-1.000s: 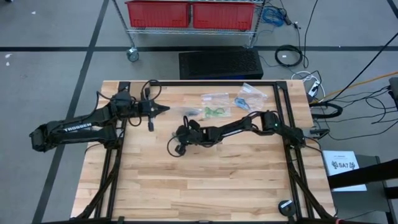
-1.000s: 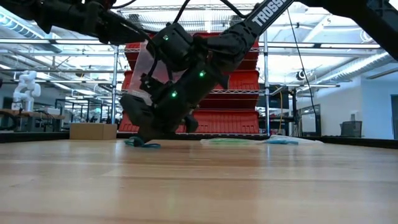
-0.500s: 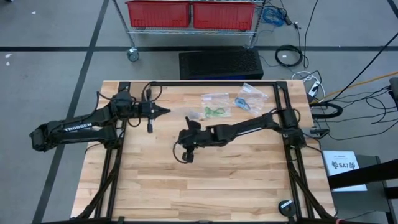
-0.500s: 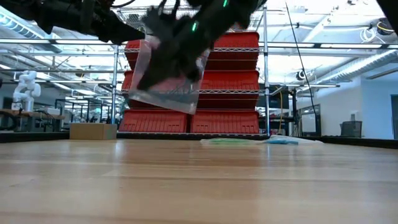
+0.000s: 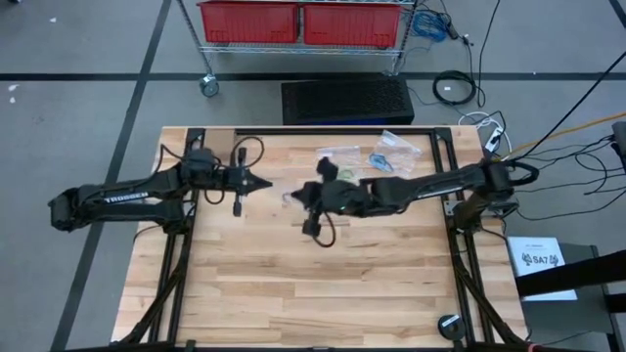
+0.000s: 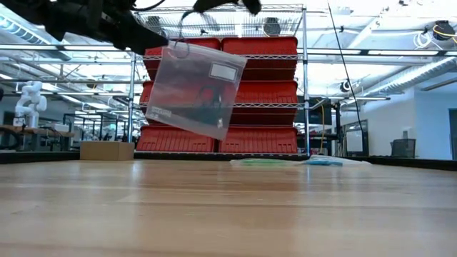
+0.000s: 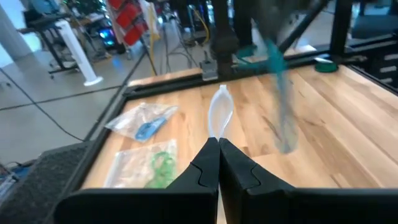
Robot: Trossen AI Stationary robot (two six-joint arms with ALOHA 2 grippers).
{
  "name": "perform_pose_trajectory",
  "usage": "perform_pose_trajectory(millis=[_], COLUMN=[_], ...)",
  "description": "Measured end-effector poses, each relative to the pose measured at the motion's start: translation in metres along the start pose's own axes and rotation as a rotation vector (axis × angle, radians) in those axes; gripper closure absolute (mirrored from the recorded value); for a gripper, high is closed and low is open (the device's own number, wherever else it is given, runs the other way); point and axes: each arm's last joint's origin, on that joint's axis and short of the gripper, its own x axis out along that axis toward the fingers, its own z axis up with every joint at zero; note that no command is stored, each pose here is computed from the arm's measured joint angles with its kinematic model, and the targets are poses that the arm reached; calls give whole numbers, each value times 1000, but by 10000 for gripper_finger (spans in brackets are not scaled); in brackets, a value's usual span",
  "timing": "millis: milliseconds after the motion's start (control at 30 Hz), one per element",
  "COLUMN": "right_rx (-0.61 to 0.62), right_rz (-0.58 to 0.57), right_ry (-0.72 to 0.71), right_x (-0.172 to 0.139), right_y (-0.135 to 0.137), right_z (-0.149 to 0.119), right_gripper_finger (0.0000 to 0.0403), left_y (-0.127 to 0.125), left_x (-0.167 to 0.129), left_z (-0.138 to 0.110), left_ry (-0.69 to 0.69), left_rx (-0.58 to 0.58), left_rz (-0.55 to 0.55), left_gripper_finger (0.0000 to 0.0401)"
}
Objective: Sort rubber bands
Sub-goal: Put the blue rubber band into the transparent zip bag
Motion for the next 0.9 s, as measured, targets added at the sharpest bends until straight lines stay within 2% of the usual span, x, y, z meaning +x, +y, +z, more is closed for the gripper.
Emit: perform_pose_trajectory(millis=[133, 267, 900], right_rx=[-29, -65, -63], right_rz=[-86, -137, -180], right_ry=[-39, -19, 81], right_x=[-22, -29, -32], right_y=[-11, -16, -14], right_z=[12, 13, 2], right_gripper_finger=[403, 403, 403], left_y=[-3, -5, -6], left_x=[8, 15, 20], left_z=[-4, -5, -2], left_ry=[25, 24, -16], left_rx=[-8, -4, 14], left_rz=[-34, -54, -53], left_gripper_finger=[398, 398, 398])
